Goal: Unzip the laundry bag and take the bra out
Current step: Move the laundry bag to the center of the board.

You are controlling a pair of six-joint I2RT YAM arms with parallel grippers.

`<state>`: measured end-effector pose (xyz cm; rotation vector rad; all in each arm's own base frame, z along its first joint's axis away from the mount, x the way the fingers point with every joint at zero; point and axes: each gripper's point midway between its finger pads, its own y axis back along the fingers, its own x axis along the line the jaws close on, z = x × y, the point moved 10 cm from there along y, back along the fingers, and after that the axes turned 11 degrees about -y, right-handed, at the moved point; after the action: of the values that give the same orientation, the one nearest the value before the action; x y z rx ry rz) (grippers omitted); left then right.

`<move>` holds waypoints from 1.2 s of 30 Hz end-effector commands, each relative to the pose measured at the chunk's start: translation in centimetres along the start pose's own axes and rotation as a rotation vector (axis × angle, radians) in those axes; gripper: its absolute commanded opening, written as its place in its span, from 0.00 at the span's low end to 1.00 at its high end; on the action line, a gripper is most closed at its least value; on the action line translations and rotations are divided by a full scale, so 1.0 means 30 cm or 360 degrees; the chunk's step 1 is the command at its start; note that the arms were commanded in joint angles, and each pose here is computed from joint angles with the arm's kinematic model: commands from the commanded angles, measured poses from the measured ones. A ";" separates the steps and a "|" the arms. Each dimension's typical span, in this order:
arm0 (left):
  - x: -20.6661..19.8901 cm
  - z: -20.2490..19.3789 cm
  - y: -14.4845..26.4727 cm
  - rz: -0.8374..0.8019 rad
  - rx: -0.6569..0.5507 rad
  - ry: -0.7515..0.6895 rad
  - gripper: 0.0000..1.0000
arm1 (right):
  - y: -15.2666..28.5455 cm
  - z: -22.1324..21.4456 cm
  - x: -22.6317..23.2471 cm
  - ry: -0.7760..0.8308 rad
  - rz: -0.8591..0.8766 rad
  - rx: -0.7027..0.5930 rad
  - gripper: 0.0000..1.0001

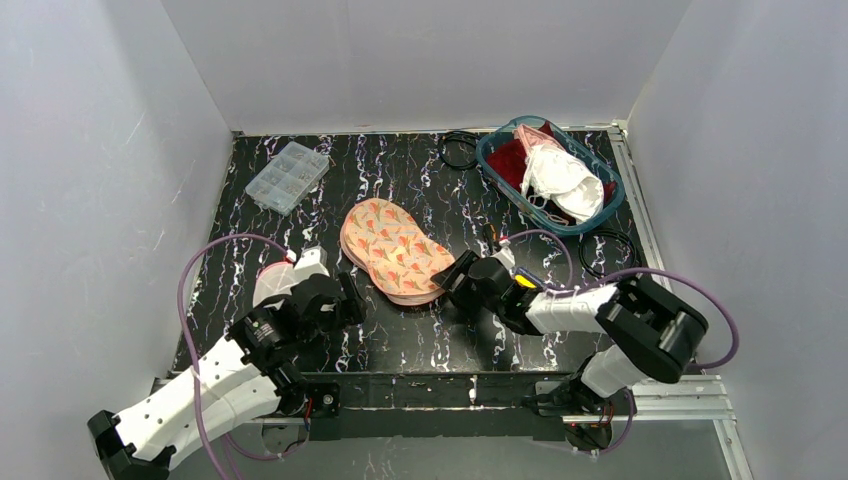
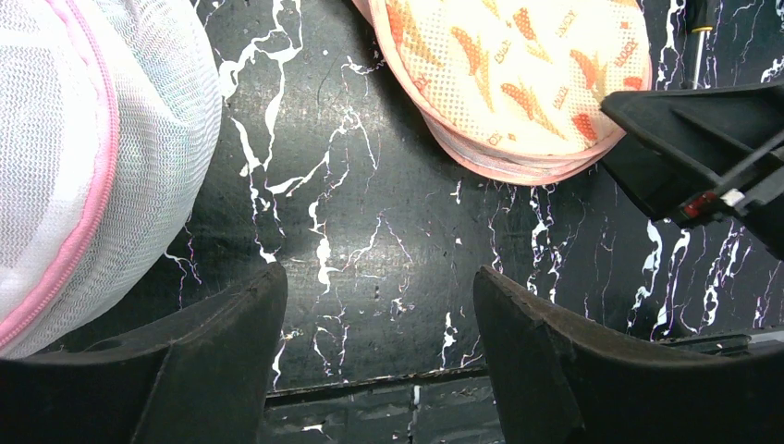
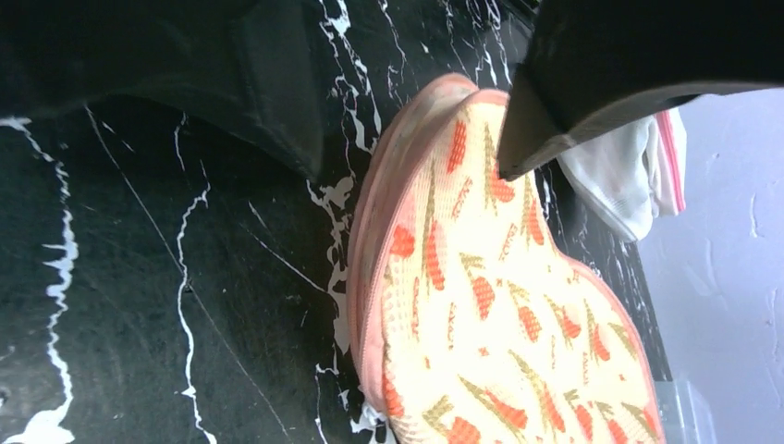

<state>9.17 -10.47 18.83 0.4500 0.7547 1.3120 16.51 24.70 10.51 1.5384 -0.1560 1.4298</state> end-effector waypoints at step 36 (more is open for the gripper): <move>0.026 -0.018 -0.015 0.0133 0.0061 -0.0114 0.72 | -0.515 0.570 0.218 0.1883 -0.0656 0.0101 0.06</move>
<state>8.86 -10.06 16.98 0.5517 0.7484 1.3249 39.10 25.06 11.69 0.6727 0.6499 1.8219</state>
